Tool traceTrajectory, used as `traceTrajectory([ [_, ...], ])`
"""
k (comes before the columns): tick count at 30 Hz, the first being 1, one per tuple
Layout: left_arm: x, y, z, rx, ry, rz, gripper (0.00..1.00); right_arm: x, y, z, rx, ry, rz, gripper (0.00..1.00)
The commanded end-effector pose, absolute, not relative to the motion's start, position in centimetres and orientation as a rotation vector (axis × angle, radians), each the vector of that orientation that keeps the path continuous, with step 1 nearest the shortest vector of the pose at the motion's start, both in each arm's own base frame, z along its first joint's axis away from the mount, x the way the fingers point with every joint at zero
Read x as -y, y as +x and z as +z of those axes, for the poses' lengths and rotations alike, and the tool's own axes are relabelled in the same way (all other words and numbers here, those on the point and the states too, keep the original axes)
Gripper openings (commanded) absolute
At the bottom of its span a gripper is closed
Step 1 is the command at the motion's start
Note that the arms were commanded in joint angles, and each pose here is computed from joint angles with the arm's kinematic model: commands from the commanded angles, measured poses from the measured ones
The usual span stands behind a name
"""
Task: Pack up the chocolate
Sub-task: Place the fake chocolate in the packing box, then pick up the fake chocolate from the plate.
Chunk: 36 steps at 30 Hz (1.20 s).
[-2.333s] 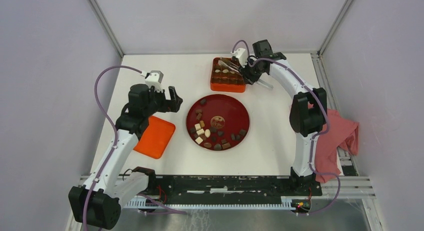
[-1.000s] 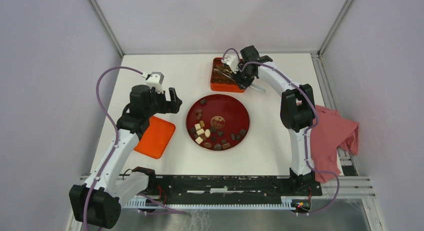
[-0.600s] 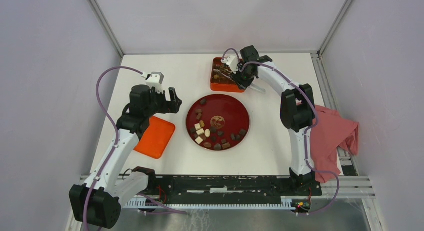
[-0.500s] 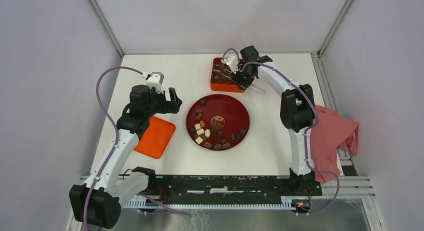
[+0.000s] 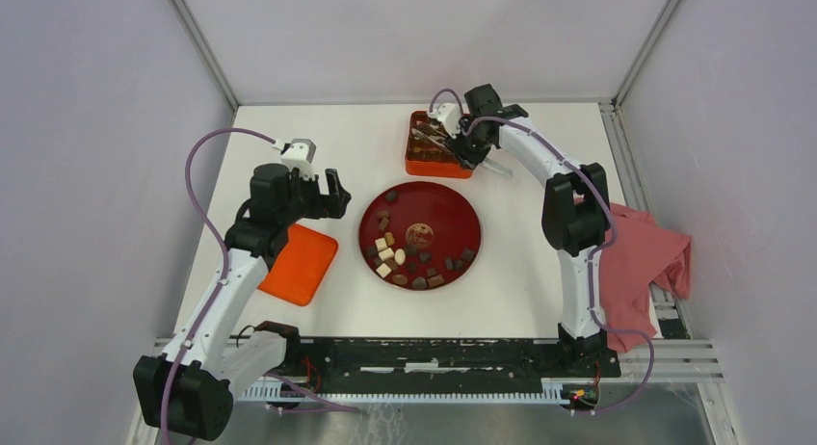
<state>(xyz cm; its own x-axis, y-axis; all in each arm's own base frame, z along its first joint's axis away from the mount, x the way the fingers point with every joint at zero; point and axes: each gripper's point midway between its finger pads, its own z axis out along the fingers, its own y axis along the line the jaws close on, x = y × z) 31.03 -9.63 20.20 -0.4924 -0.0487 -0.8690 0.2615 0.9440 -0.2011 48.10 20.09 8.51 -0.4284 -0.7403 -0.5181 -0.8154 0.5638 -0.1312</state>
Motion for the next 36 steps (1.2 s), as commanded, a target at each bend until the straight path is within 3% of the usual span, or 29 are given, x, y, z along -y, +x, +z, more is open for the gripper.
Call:
traceTrajectory([
  [1,9.1,31.2,20.7,-2.016,0.195,-0.327,0.96,-20.4,49.3,16.7,-2.096,-1.170,0.176,0.40],
  [5,8.9,31.2,20.8,-2.013,0.189,-0.320,0.96,-20.9,47.6,18.0,-2.054,-1.200,0.242,0.39],
  [12,8.7,31.2,20.8,-2.008,0.182,-0.304,0.96,-20.8,40.2,19.4,-1.923,-1.324,0.391,0.37],
  [23,8.6,31.4,20.3,-2.027,0.179,-0.297,0.95,-17.5,29.4,13.8,-1.916,-1.634,0.434,0.38],
  [36,8.7,31.4,20.0,-2.034,0.186,-0.302,0.95,-17.0,25.1,9.3,-1.982,-1.834,0.311,0.38],
])
